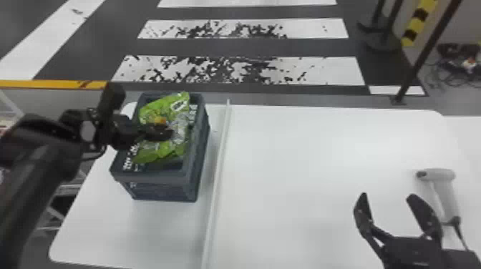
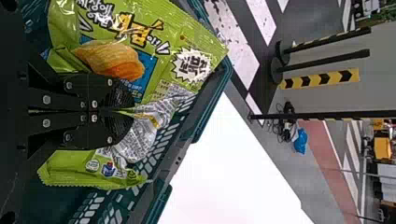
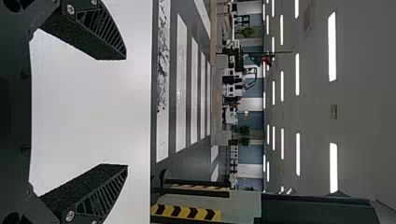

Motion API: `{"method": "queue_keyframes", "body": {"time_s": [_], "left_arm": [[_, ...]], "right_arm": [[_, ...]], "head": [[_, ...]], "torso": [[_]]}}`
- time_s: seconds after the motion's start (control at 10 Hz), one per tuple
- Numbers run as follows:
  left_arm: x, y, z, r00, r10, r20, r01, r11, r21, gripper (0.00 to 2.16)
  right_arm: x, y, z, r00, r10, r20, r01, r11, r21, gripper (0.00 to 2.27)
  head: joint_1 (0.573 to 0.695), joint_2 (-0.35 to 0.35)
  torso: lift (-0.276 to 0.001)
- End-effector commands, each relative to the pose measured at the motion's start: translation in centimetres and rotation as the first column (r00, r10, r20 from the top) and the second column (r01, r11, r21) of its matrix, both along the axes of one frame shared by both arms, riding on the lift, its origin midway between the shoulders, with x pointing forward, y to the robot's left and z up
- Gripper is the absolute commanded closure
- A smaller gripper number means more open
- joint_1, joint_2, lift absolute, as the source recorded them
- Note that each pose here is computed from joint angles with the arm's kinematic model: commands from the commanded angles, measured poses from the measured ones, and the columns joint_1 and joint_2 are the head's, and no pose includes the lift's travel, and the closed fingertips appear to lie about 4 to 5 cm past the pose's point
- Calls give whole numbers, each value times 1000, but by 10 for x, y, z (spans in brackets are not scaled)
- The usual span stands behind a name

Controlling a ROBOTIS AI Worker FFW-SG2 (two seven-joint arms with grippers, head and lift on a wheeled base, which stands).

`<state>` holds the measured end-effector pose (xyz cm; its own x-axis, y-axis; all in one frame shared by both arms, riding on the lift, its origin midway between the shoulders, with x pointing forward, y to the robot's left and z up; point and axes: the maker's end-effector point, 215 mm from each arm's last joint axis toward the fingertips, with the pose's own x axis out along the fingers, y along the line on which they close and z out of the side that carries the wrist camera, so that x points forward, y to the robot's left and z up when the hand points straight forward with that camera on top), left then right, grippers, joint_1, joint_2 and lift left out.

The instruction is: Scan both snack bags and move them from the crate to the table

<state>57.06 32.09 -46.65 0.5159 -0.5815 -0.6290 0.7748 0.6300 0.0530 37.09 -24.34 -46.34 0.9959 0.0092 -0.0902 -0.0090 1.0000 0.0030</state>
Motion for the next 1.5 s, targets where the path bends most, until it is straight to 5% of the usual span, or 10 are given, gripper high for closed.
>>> {"method": "queue_keyframes", "body": {"time_s": [0.0,0.4,0.7,1.0,1.4], "left_arm": [[2,-2,10,1000,8,17,-7,999,-51,2135],[10,-13,58,997,30,65,-15,975,-221,2135],[4,-38,72,998,17,67,4,952,-307,2135],[-2,-108,94,999,-27,46,42,922,-386,2135],[-20,-238,75,990,-140,15,132,889,-439,2135]], "right_arm": [[0,1,-1,1000,2,-5,-2,1000,1,107],[0,4,0,1000,8,-13,-8,1000,-1,107],[-1,5,2,1000,8,-11,-8,1000,0,107],[-3,5,6,1000,7,-7,-7,1000,-2,107],[-5,4,7,1000,1,-3,-1,1000,2,113]], "head": [[695,91],[695,85],[695,73],[695,22],[695,-110]], "torso": [[-37],[-37],[-37],[-37],[-37]]}}
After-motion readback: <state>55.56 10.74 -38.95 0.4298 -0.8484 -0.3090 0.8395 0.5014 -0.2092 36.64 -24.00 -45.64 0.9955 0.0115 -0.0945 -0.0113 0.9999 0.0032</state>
